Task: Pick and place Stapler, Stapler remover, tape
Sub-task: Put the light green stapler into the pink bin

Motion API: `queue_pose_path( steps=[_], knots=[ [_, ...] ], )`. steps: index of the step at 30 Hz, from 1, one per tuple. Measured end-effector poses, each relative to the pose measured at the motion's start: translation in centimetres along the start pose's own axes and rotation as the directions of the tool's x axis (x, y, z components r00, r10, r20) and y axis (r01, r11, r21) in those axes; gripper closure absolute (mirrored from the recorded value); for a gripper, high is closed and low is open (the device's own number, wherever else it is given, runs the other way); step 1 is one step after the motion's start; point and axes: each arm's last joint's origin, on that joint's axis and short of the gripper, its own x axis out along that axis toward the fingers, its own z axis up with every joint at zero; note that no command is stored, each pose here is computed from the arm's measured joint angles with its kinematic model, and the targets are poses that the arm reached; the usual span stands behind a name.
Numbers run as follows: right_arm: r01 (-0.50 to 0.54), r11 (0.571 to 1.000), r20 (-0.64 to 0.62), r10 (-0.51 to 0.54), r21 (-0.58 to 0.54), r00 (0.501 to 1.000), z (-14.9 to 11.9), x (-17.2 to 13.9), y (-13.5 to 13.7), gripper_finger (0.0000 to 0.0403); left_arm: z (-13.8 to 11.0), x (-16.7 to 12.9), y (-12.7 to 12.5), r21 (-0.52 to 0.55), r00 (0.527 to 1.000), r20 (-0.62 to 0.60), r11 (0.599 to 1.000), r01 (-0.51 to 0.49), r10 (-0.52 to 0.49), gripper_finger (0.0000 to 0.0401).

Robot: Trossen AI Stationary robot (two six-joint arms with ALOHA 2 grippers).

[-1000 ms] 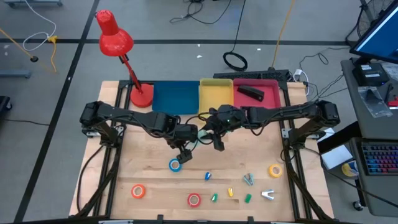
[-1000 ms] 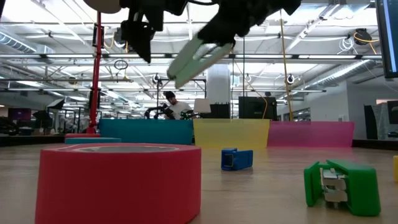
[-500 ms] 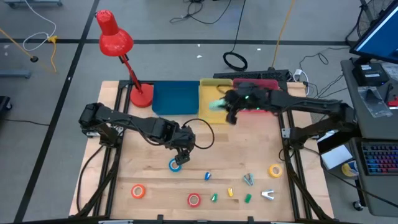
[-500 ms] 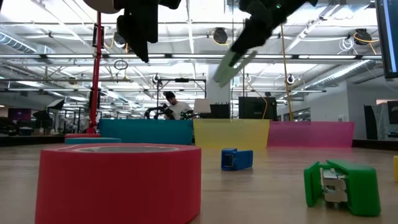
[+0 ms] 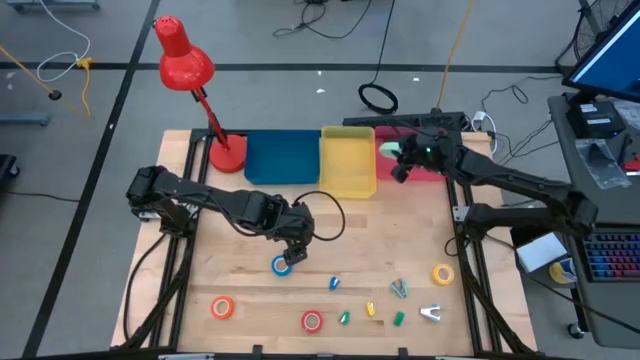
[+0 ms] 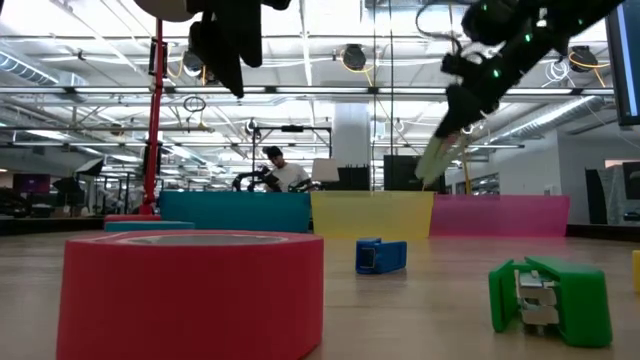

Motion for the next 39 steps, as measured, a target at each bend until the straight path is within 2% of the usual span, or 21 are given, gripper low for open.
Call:
queue_pose_path(
  steps=[8, 20, 24, 28, 39],
  knots=[
    [0.08, 0.997, 0.024, -0.08, -0.001, 0.997, -2.2, 1.9, -1.4, 0.0287, 0.0, 0.0, 0.0, -0.041, 1.0, 0.0, 0.999, 0.001, -0.001, 0.0022],
    [0.005, 1.0, -0.005, -0.005, 0.013, 1.0, -4.3, 4.8, -2.4, 0.0287, 0.1, 0.0, -0.2, -0.07, 1.0, 0.017, 0.997, 0.014, -0.013, 0.0022],
    [0.017, 1.0, -0.016, -0.016, 0.024, 1.0, -4.8, 5.7, -2.8, 0.0287, 0.4, 0.0, -0.3, -0.075, 0.999, 0.042, 0.997, 0.034, -0.031, 0.0022],
    [-0.04, 0.999, -0.025, 0.04, 0.023, 0.999, -5.3, 6.5, -2.9, 0.0287, 0.4, -0.1, -0.3, -0.076, 0.999, 0.042, 0.997, 0.034, -0.031, 0.0022],
    [-0.038, 0.999, -0.086, 0.041, 0.03, 0.995, -6.4, 8.6, -2.9, 0.0287, 0.4, 0.0, -0.3, -0.079, 0.999, 0.042, 0.996, 0.035, -0.032, 0.0022]
  ],
)
